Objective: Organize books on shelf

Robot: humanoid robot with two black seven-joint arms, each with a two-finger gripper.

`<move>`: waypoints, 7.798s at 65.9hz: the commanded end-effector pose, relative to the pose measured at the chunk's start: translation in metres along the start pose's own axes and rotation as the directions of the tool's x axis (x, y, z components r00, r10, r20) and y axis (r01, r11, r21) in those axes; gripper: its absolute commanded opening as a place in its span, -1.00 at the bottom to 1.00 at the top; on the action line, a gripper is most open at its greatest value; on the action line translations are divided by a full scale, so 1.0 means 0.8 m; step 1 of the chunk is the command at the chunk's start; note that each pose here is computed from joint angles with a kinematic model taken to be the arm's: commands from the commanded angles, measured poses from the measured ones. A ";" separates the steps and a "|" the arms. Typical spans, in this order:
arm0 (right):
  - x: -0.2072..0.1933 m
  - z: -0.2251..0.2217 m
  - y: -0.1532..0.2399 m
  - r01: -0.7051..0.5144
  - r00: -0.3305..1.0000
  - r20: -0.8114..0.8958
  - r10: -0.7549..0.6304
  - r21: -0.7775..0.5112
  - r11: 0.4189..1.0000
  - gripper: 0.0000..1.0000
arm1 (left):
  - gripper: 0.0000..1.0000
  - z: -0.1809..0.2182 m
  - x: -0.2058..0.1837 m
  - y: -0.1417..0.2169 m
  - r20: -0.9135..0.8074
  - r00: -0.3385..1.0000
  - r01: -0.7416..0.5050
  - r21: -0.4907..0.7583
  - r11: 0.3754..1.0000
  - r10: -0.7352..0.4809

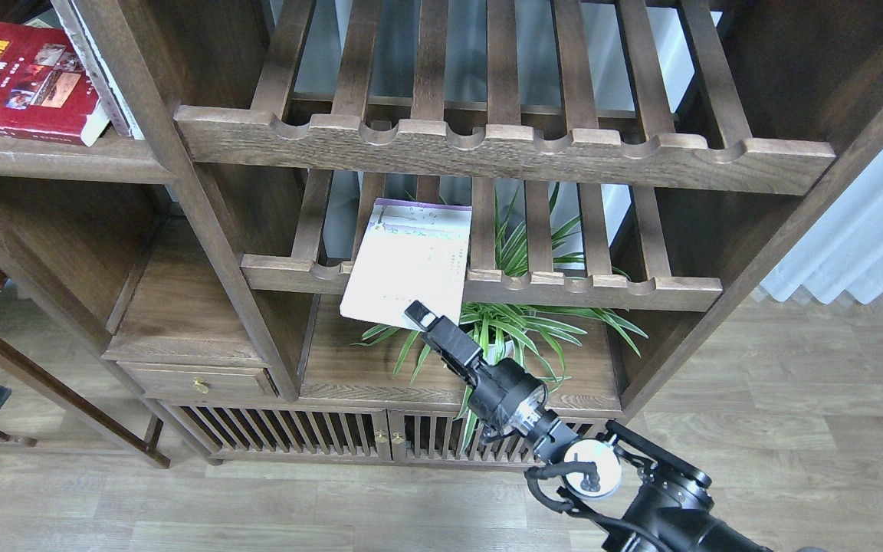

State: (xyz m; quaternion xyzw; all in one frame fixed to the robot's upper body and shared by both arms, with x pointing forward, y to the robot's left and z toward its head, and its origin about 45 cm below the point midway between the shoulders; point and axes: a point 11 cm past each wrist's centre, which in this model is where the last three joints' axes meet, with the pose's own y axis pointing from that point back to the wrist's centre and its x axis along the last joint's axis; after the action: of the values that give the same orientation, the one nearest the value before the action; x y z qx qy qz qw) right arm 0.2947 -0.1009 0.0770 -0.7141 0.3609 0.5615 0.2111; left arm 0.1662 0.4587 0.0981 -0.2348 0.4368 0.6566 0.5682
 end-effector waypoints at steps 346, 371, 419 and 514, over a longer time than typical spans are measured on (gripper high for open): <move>0.018 0.183 0.129 0.032 0.968 0.246 0.047 -0.305 0.952 -0.88 | 0.63 -0.308 -0.084 -0.015 -0.302 0.953 0.216 0.584 0.782 -0.038; 0.018 0.183 0.129 0.032 0.968 0.246 0.047 -0.304 0.952 -0.88 | -0.43 -0.320 -0.100 -0.016 -0.338 0.940 0.253 0.579 0.775 -0.054; 0.024 0.158 0.121 0.019 0.972 0.232 0.042 -0.254 0.967 -0.75 | -0.83 -0.295 -0.100 -0.013 -0.315 0.946 0.254 0.573 0.779 -0.077; 0.027 0.161 0.125 0.008 0.986 0.161 0.041 -0.287 0.958 1.00 | -0.88 0.152 -0.199 -0.007 0.372 0.866 0.355 0.016 0.935 -0.335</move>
State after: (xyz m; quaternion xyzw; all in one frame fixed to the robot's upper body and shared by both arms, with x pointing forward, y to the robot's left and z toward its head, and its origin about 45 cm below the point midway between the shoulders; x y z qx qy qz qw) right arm 0.1411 -0.0803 0.0317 -0.6875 0.2621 0.6645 0.1308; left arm 0.2302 0.4593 0.2632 -0.2080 0.2975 0.5739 0.7340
